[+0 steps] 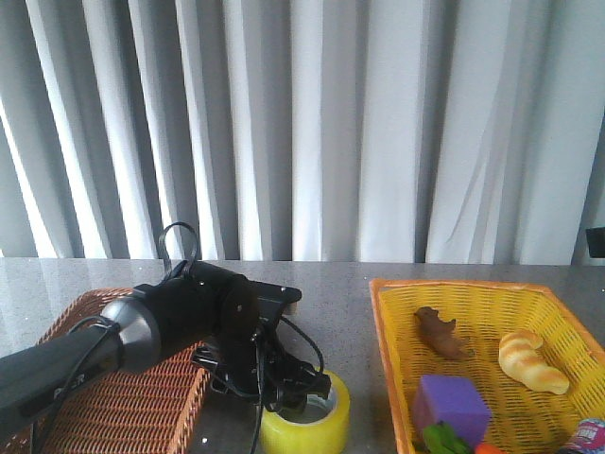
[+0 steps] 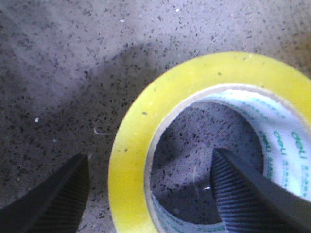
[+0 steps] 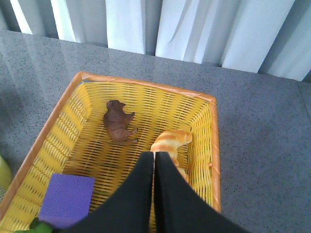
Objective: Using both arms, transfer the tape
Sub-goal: 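Reach the left gripper down and grasp the tape roll's rim, then lift the tape roll with the left gripper over the brown basket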
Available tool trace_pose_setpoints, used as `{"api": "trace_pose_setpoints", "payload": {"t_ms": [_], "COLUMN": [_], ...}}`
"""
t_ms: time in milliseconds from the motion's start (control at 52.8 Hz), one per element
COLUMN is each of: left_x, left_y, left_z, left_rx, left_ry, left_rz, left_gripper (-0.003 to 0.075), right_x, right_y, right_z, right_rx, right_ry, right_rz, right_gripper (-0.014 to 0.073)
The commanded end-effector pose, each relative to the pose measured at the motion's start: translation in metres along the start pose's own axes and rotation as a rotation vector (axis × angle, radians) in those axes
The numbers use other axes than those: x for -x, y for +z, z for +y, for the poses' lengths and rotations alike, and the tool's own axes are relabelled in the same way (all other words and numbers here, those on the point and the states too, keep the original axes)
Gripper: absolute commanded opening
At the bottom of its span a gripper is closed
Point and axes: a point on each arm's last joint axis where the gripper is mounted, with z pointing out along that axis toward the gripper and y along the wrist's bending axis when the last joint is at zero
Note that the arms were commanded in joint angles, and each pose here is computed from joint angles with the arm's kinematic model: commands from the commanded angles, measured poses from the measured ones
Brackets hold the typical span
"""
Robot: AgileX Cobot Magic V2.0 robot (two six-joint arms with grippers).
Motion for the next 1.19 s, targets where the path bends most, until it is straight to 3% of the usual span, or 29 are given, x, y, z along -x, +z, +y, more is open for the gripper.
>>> {"api": "trace_pose_setpoints", "payload": {"t_ms": [0, 360, 492, 833, 1173], "left_x": [0.015, 0.014, 0.013, 0.022, 0.06], "left_y": [-0.038, -0.035, -0.034, -0.046, -0.145], "left_z": [-0.004, -0.004, -0.004, -0.006, -0.016], "left_rx": [-0.026, -0.022, -0.021, -0.03, -0.083], "left_ry": [-0.032, -0.035, -0.035, -0.034, -0.027], "left_rz": [-0.112, -0.094, -0.088, -0.122, -0.33], "left_gripper": [0.0447, 0.0121, 0.0044, 0.0014, 0.0015], "right_x": [0.014, 0.014, 0.014, 0.014, 0.014], "right_y": [-0.014, -0.014, -0.014, -0.014, -0.014], "right_z": [-0.003, -0.002, -0.002, -0.002, -0.002], "right_rx": [-0.018, -0.018, -0.018, -0.018, -0.018], "right_ry": [-0.002, -0.002, -0.002, -0.002, -0.002], "right_rz": [-0.117, -0.116, -0.116, -0.116, -0.116], "right_gripper": [-0.0005, -0.0005, -0.0005, -0.0005, -0.0005]}}
